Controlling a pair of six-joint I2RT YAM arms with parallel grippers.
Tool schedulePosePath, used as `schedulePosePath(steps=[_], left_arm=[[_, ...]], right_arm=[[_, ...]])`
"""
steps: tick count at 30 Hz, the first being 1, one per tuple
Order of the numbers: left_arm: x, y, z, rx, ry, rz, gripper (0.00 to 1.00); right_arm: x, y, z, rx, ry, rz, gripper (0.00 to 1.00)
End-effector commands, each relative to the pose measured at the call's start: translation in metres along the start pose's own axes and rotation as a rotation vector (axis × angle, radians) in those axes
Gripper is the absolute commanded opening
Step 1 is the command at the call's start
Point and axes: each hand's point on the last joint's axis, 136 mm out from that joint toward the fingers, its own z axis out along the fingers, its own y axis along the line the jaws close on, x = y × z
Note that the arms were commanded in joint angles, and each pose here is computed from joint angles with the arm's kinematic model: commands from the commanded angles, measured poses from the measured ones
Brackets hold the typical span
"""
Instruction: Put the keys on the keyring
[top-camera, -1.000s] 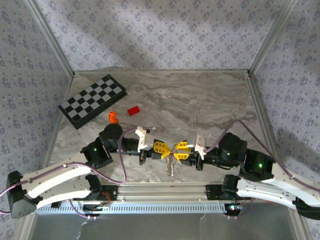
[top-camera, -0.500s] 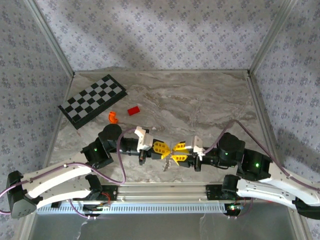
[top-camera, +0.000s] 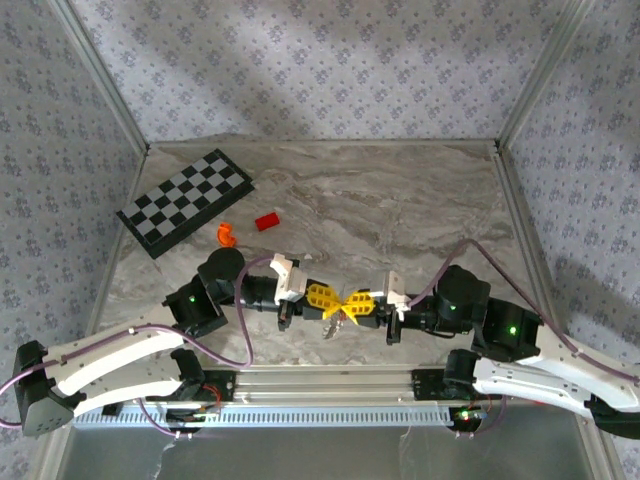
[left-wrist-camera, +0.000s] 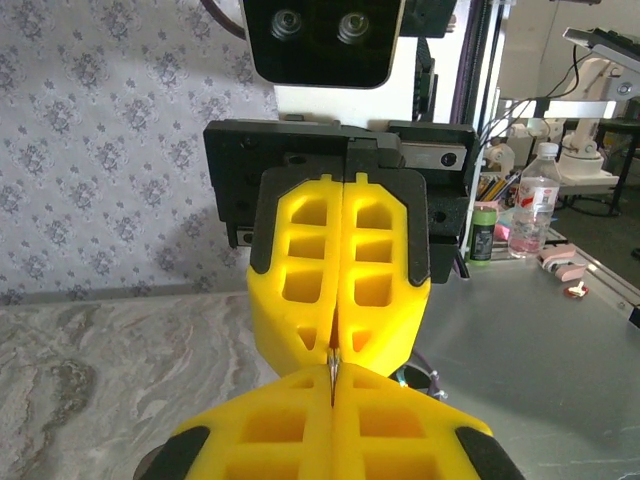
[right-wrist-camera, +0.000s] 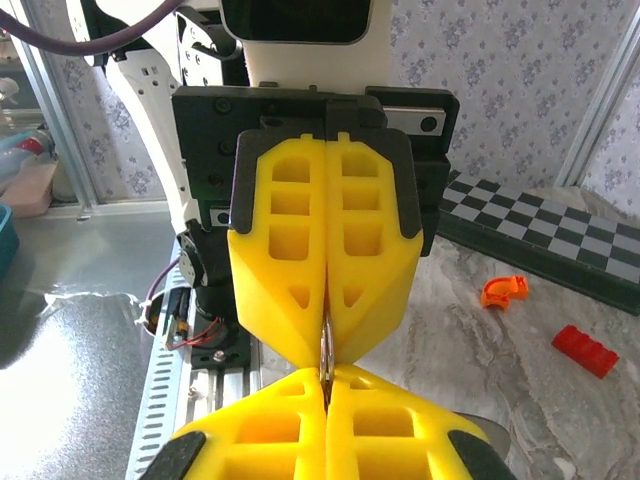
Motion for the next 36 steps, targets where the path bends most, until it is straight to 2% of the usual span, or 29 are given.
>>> schedulePosePath(steps=[1, 3, 7, 11, 15, 18, 21, 26, 30, 36], left_arm=[[-0.008, -0.002, 0.002, 0.012, -0.013, 0.012, 0.00], [0.005, 0.005, 0.001, -0.030, 0.060, -0.010, 0.00], [0.035, 0.017, -0.004, -0.115, 0.240, -0.019, 0.12], [0.051, 0.018, -0.010, -0.134, 0.353, -0.023, 0.12], [0.052, 0.016, -0.013, -0.127, 0.391, -0.013, 0.07], [0.050, 0.014, -0.013, -0.119, 0.386, -0.009, 0.00], [0.044, 0.011, -0.012, -0.107, 0.356, -0.006, 0.00], [0.013, 0.004, -0.011, -0.092, 0.180, 0.020, 0.00], [-0.007, -0.003, -0.012, -0.067, 0.101, 0.059, 0.00], [-0.020, -0.010, -0.011, -0.029, 0.035, 0.083, 0.00]], right_arm=[[0.001, -0.004, 0.001, 0.025, 0.041, 0.001, 0.00], [0.006, -0.007, 0.002, 0.035, 0.106, 0.010, 0.00], [0.019, -0.010, 0.003, 0.041, 0.243, 0.003, 0.00], [0.029, -0.009, 0.005, 0.021, 0.353, 0.005, 0.00], [0.035, -0.005, 0.009, -0.016, 0.421, 0.006, 0.00], [0.035, -0.003, 0.013, -0.031, 0.436, 0.004, 0.00], [0.032, -0.004, 0.013, -0.030, 0.420, 0.001, 0.00], [0.019, -0.010, 0.011, 0.018, 0.321, -0.008, 0.00], [0.009, -0.005, 0.007, 0.000, 0.215, 0.010, 0.16], [0.004, -0.005, 0.004, -0.014, 0.199, 0.002, 0.13]])
